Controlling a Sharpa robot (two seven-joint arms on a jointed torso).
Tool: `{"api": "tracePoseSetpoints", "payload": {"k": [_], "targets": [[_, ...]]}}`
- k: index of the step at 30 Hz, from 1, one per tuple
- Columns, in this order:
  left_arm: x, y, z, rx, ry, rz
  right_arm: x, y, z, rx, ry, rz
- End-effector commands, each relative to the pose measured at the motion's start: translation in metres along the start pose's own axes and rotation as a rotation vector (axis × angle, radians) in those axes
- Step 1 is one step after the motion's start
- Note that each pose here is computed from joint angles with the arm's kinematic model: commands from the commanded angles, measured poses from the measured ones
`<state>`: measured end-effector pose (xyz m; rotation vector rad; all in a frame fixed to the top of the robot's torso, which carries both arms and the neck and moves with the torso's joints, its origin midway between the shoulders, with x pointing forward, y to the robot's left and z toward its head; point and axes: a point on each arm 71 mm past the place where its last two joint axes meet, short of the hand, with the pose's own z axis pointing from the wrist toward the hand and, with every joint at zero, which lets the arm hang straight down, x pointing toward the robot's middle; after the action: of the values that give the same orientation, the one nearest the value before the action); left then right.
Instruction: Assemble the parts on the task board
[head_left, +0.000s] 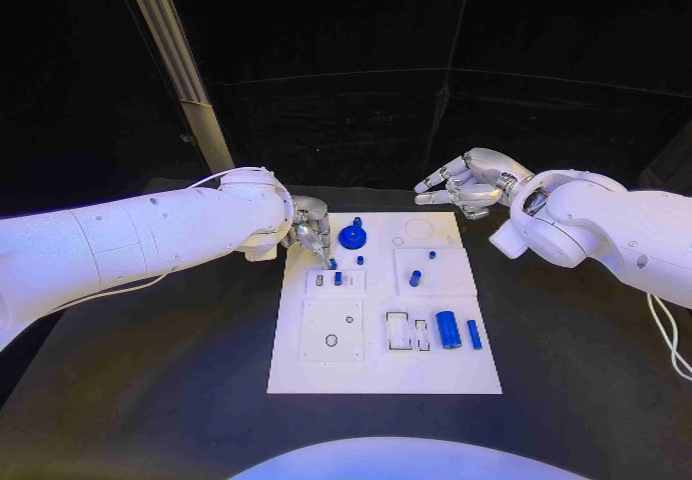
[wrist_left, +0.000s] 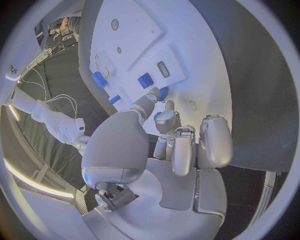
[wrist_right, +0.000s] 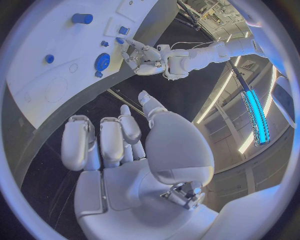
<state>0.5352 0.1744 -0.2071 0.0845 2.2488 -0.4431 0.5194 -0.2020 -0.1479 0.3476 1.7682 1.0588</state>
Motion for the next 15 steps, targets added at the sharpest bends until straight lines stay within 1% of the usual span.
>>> {"api": "tracePoseSetpoints", "payload": {"k": [1,6,15], "targets": [[-0.0011,-0.0017,0.0001,0.014,-0.005,-0.006,-0.0001,0.0017,0.0,-0.007,0.002,0.003],[-0.0021,-0.0021,0.0005,0.015,-0.017,-0.009,-0.0001,0.0018,0.0,-0.007,0.002,0.003],[-0.0019,-0.0064,0.0038,0.012,-0.013,-0.005,0.0004,0.0022,0.0003,-0.009,0.003,0.003]]}}
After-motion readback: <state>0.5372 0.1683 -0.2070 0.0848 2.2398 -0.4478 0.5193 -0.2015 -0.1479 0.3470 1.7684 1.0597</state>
